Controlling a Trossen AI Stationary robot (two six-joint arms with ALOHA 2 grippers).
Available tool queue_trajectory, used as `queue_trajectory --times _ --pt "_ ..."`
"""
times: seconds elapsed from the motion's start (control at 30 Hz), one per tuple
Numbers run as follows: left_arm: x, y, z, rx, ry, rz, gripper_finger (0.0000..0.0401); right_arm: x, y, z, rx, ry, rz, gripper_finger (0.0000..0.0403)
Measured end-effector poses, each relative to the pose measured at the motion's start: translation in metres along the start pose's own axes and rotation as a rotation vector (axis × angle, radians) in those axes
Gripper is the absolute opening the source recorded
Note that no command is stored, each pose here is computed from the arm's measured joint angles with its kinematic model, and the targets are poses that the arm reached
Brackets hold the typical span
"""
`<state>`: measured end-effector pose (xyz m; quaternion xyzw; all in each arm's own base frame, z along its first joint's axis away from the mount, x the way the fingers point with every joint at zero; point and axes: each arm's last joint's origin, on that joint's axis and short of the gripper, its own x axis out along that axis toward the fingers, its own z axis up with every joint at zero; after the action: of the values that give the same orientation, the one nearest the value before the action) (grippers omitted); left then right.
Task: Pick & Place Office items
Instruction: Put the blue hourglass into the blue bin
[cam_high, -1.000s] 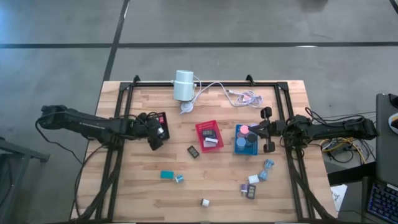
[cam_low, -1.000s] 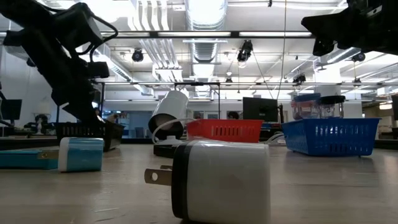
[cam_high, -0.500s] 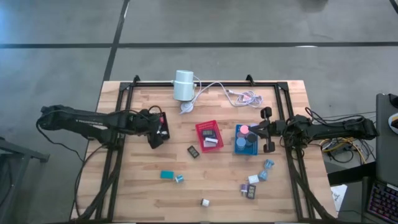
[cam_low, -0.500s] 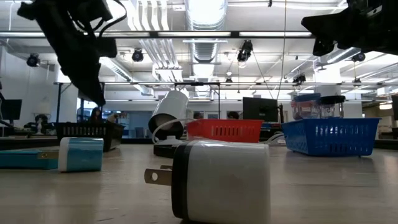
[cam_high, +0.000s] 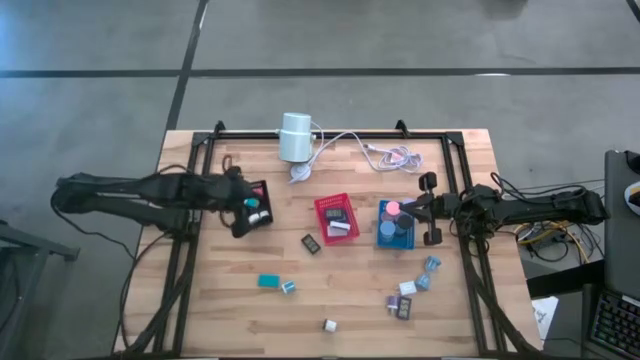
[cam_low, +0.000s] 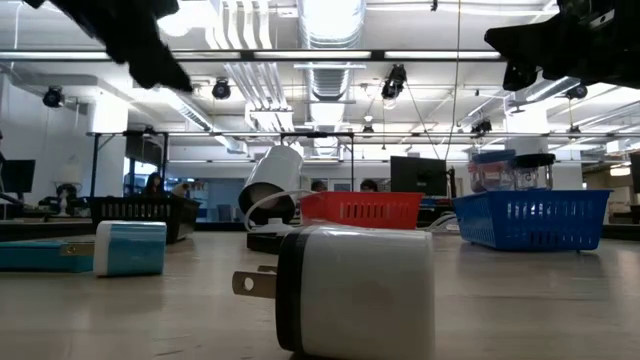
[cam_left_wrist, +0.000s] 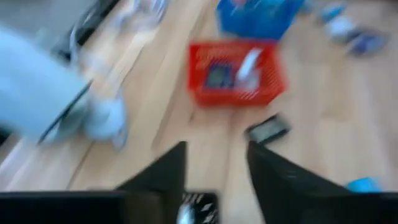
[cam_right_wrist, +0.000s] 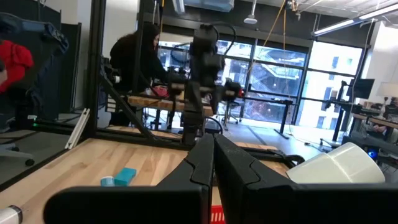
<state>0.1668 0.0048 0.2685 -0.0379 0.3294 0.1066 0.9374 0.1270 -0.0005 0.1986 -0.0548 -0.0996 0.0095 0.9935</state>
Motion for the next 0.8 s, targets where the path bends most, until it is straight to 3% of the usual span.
queue_trajectory --times 0.2,0.47,0.8 --pt "-0.033 0.001 0.009 0.085 -0.266 -0.133 0.0016 0.0 0.0 0.0 0.0 0.0 0.0 0.0008" --pt "-0.057 0.008 -0.007 0.158 -0.506 -0.136 0.0004 0.0 0.0 0.0 0.0 -0.001 0.0 0.0008" --pt "-0.031 0.009 -0.051 0.167 -0.638 -0.129 0.0002 0.0 0.0 0.0 0.0 -0.002 -0.002 0.0008"
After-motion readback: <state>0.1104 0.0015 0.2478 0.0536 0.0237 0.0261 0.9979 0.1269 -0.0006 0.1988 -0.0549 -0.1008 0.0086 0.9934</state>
